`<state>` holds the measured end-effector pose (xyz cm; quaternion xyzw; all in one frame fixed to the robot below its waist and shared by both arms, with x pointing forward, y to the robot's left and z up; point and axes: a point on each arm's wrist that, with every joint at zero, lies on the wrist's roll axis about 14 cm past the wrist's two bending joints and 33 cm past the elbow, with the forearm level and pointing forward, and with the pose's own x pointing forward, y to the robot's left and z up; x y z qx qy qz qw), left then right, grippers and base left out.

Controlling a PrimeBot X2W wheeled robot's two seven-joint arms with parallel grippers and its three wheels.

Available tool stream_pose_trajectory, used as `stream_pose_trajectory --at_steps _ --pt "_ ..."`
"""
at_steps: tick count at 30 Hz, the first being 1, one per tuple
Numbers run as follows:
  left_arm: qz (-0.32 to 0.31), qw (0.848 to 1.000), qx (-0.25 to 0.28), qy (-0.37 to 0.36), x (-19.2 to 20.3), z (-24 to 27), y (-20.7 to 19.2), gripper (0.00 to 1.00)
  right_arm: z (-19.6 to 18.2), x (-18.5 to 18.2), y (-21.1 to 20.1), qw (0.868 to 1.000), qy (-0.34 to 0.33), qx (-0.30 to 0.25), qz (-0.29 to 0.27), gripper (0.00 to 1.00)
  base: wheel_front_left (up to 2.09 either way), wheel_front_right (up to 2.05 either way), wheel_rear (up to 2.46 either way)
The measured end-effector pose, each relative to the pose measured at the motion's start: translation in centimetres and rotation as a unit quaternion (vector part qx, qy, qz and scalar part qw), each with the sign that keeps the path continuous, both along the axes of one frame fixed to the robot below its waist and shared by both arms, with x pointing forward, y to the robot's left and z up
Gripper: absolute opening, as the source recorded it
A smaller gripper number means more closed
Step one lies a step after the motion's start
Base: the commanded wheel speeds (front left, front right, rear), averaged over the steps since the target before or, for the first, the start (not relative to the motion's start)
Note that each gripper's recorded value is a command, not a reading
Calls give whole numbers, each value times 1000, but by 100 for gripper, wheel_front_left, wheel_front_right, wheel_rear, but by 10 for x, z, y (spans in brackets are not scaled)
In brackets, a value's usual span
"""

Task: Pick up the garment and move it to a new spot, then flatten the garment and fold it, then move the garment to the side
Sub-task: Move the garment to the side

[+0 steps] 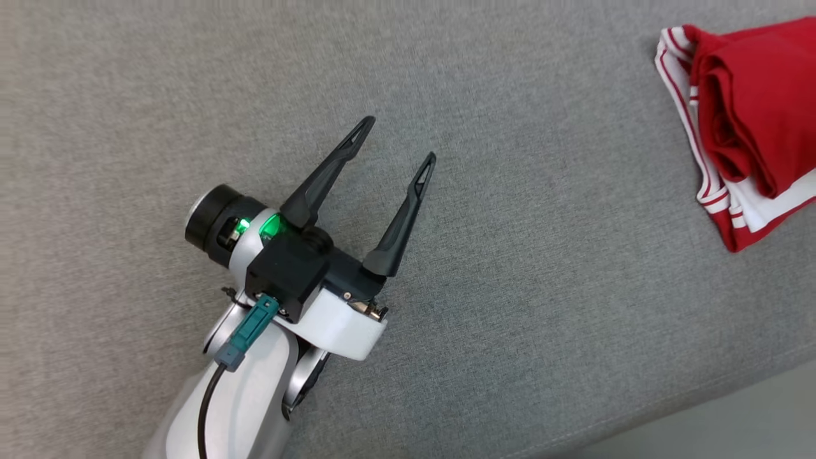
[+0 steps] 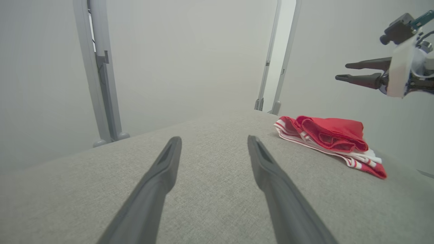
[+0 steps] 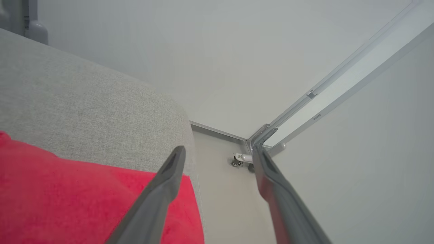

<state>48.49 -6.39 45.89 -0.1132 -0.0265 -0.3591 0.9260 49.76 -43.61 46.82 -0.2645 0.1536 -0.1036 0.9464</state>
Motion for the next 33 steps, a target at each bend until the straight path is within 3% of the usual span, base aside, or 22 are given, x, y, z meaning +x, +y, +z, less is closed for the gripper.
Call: stream_pose_trajectory --at_steps 7,12,15,25,33 --pt "37 999 -9 -9 -12 26 16 100 44 8 51 995 -64 9 76 100 0 0 0" --pt "80 997 -6 -13 -22 42 41 100 76 6 97 983 -127 50 126 100 0 0 0" --pt "126 992 -3 -16 -29 54 68 100 104 -1 138 962 -190 112 159 100 0 0 0" --pt "225 974 -3 -29 -58 77 135 100 132 -39 225 904 -278 248 209 100 0 0 0" --pt "280 960 3 -9 -84 69 170 100 118 -73 273 882 -279 311 216 100 0 0 0"
